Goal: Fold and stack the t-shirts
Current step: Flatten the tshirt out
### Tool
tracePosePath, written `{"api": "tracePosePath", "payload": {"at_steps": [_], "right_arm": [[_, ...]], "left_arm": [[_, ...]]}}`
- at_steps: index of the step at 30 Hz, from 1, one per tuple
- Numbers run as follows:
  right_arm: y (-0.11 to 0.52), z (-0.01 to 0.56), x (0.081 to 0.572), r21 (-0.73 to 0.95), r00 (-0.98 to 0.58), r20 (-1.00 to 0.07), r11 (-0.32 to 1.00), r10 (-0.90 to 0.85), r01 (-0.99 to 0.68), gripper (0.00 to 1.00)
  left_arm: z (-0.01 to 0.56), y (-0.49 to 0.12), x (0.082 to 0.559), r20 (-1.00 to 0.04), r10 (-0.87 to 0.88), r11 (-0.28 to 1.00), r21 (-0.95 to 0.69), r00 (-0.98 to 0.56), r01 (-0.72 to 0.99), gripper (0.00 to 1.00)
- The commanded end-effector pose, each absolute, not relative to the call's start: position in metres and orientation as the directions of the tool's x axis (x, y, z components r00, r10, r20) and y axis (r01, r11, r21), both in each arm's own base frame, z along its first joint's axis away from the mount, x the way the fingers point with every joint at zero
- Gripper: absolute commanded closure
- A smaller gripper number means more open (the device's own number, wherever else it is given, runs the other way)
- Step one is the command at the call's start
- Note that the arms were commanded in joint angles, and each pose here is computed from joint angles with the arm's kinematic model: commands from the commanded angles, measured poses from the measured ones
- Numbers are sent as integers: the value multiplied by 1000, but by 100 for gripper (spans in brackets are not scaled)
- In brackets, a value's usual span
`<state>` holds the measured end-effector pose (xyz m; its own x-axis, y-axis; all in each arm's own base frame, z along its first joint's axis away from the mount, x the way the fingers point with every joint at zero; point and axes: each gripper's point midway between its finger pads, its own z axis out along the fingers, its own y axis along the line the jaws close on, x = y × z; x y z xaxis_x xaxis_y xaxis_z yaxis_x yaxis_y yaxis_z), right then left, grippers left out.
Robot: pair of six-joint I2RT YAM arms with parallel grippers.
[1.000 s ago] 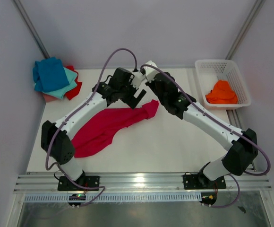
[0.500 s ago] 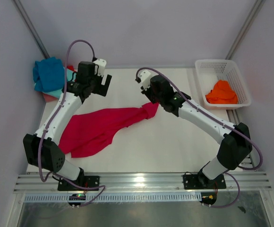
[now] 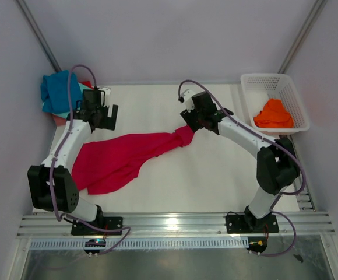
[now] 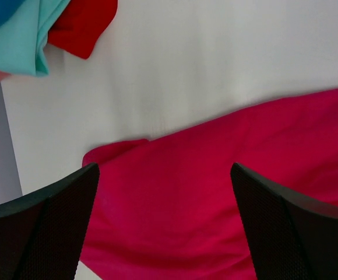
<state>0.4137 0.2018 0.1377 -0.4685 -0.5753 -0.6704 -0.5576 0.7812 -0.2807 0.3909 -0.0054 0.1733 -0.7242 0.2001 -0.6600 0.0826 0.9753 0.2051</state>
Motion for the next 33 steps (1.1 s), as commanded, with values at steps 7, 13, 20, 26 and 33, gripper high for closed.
{"api": "tracePosePath", "payload": {"at_steps": [7, 13, 20, 26, 33], "right_arm": [[182, 106, 409, -218, -495, -650, 765, -577, -606, 37], [186, 101, 397, -187, -487, -641, 736, -594, -651, 37], [191, 109, 392, -161, -471, -658, 722, -587, -673, 37], [198, 105, 389, -121, -483, -652, 709, -585, -695, 37], [212, 127, 388, -71, -469, -679, 687, -565, -724, 37]], "left_arm": [[151, 28, 383, -651, 154, 980, 198, -743, 30, 8], [132, 67, 370, -620, 88, 982, 185, -780, -36, 9], [117, 97, 359, -571, 51, 982, 177, -820, -62, 9], [91, 108, 347, -500, 4, 990, 127, -866, -69, 15], [71, 116, 336, -452, -11, 996, 70, -892, -47, 15]]}}
